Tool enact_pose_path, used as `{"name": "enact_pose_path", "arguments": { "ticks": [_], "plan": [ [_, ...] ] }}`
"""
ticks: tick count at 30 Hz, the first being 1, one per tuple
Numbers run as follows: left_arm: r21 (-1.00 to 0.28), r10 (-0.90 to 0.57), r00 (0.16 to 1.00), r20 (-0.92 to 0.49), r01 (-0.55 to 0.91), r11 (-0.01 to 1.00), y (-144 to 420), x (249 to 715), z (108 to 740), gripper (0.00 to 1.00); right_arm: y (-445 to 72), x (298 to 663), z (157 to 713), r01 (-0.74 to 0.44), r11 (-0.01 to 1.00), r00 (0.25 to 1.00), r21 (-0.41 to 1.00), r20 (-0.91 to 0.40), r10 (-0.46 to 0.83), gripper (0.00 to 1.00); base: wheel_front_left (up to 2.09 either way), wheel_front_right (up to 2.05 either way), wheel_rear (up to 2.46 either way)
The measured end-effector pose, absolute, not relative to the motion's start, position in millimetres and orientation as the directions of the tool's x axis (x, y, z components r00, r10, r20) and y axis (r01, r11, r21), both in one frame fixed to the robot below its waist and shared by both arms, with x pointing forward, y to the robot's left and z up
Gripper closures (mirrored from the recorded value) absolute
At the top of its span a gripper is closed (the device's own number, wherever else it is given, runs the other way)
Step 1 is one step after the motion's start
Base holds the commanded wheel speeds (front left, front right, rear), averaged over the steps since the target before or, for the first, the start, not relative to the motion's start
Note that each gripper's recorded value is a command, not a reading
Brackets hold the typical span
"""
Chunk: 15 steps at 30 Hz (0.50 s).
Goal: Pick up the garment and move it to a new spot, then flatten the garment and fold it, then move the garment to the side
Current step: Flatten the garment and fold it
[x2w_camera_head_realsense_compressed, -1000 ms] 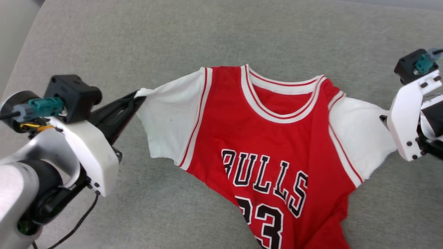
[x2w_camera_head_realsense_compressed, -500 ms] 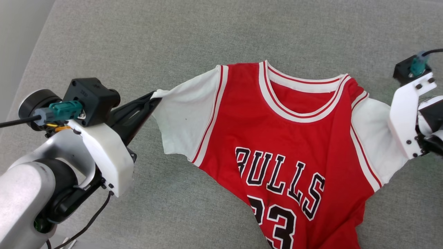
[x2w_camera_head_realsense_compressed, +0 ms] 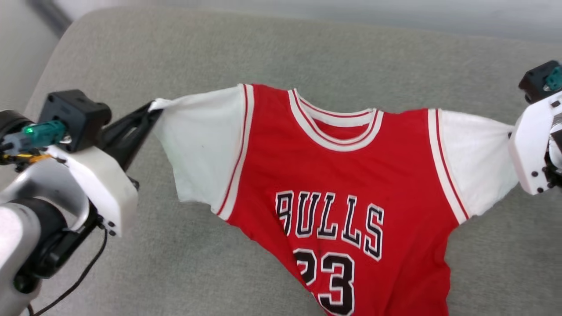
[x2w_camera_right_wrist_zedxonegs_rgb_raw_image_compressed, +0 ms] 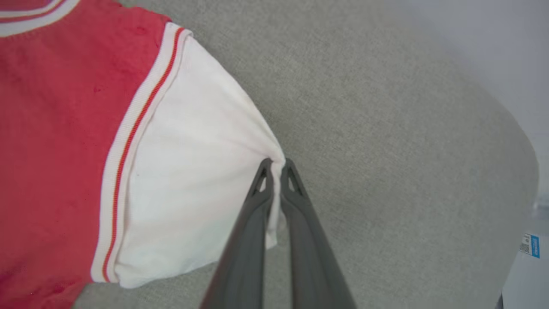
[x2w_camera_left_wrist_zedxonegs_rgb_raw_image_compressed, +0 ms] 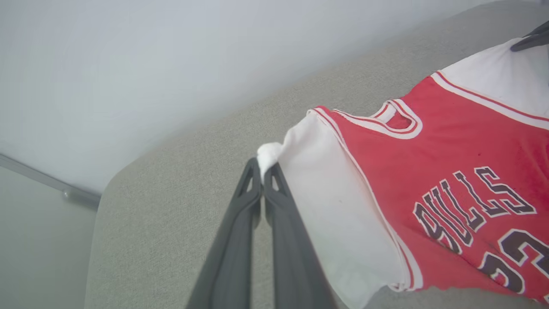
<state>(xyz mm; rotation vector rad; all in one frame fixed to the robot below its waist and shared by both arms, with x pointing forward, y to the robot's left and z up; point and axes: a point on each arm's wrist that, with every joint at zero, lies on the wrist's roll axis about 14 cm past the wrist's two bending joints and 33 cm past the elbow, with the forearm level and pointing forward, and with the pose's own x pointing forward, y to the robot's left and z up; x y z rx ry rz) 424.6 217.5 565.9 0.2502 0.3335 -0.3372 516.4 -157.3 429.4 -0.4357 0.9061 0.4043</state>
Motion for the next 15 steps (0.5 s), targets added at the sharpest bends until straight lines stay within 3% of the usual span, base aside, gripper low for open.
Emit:
{"name": "enact_pose_path", "arguments": {
  "ticks": [9,15],
  "plan": [
    [0.256,-0.288,0.944,-0.162,0.322,0.912,211,425,631,1.00,-198,514,539,-0.380,0.872,0.809,-0.308,-0.568,0.152,1.00,0.00,0.00,0.00],
    [0.294,-0.313,0.949,-0.041,0.311,0.904,201,422,671,1.00,-227,497,617,-0.258,0.890,0.928,-0.376,-0.352,0.121,1.00,0.00,0.00,0.00]
  ]
}}
